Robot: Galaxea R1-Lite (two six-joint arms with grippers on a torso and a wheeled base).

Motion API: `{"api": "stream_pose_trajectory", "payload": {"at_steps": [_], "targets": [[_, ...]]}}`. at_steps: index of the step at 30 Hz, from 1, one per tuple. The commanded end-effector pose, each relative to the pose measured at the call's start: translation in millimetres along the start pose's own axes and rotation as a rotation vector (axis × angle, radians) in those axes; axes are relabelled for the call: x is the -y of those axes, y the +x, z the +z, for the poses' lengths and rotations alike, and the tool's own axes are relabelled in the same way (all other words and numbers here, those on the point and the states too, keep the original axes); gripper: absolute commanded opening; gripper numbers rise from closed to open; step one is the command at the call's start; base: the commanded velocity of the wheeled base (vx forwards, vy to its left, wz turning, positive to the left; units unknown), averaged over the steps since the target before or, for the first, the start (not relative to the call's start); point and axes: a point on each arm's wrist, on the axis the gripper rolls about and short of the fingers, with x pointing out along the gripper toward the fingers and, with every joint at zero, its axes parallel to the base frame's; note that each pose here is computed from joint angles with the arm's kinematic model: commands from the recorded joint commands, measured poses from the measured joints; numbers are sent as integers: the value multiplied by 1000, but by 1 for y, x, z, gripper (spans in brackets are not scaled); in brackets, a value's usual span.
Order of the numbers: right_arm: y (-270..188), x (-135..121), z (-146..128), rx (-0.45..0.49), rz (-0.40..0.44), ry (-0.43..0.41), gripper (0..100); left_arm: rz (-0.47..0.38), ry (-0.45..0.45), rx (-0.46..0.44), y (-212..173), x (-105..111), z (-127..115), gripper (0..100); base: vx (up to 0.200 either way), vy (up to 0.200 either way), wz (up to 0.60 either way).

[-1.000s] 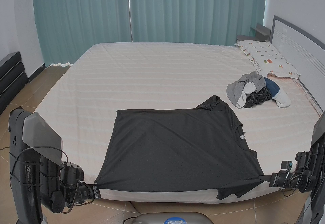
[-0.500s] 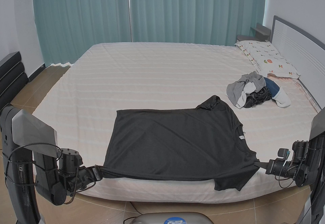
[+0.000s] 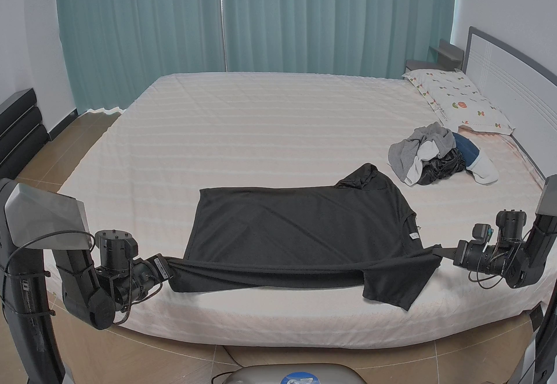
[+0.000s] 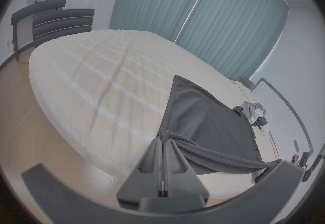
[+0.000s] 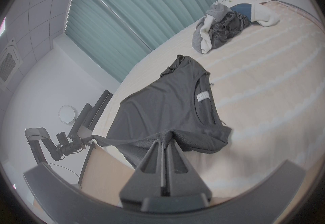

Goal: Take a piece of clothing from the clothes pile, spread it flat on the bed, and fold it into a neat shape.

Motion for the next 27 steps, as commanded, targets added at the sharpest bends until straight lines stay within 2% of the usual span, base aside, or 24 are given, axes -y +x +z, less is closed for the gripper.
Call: {"api": "stream_pose_trajectory", "payload": {"at_steps": [1, 4, 5, 6, 9, 16, 22, 27], "targets": [[-8, -15, 25, 59, 18, -17, 0, -30, -38, 35, -4, 17, 23, 0, 0, 0, 0], [-13, -18, 24, 63, 19, -13, 0, -16, -77, 9, -9, 21, 31, 0, 0, 0, 0], [-17, -20, 23, 63, 16, -11, 0, -8, -100, -37, -13, 23, 33, 0, 0, 0, 0], [-17, -20, 23, 63, 16, -11, 0, -8, -100, -37, -13, 23, 33, 0, 0, 0, 0], [-24, -20, 16, 53, 3, 4, 0, -18, -112, -116, -24, 24, 37, 0, 0, 0, 0], [-36, -14, -4, -5, -40, 15, 0, 7, -110, -155, -28, 18, 28, 0, 0, 0, 0], [-51, -8, -22, -59, -84, -22, 0, 26, -79, -196, -35, 13, 17, 0, 0, 0, 0], [-62, -14, -33, -85, -93, -33, 0, 39, -15, -222, -40, 7, 9, 0, 0, 0, 0]]}}
